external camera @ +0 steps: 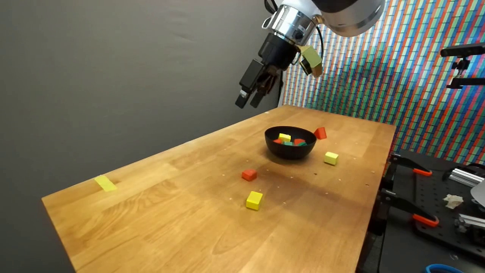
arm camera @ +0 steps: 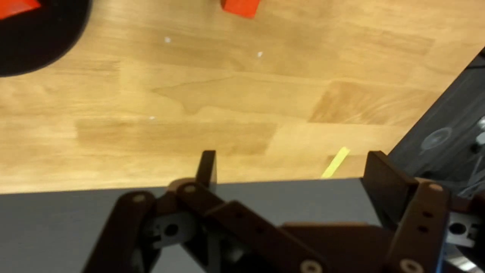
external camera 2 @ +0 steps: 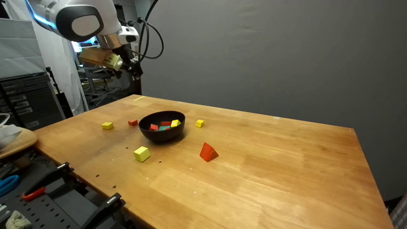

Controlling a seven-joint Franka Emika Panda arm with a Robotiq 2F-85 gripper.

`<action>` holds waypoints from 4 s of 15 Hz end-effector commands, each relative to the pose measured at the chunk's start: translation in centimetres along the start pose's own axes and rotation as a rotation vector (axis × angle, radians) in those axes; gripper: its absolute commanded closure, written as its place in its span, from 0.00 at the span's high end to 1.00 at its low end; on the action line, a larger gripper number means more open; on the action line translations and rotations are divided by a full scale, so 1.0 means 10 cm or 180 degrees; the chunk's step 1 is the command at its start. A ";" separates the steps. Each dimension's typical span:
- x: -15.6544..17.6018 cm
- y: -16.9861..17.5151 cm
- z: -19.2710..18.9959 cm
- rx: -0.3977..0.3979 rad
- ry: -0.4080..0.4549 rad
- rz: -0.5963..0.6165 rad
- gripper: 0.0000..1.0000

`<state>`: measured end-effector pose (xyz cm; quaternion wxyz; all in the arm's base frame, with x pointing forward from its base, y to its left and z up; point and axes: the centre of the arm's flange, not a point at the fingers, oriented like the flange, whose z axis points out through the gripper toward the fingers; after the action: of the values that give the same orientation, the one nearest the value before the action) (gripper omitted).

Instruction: Pick up all the cubes and put them in the black bowl

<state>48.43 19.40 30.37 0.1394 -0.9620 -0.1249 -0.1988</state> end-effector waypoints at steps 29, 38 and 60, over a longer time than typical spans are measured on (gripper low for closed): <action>-0.43 0.25 1.02 -0.0836 -0.1170 -0.0172 1.00; -0.15 -0.04 1.52 -0.0865 -0.1463 -0.0184 1.00; -0.14 0.27 0.49 -0.1377 -0.0882 -0.0119 0.16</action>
<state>52.98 22.22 19.69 -0.0459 -0.9899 -0.1296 -0.0339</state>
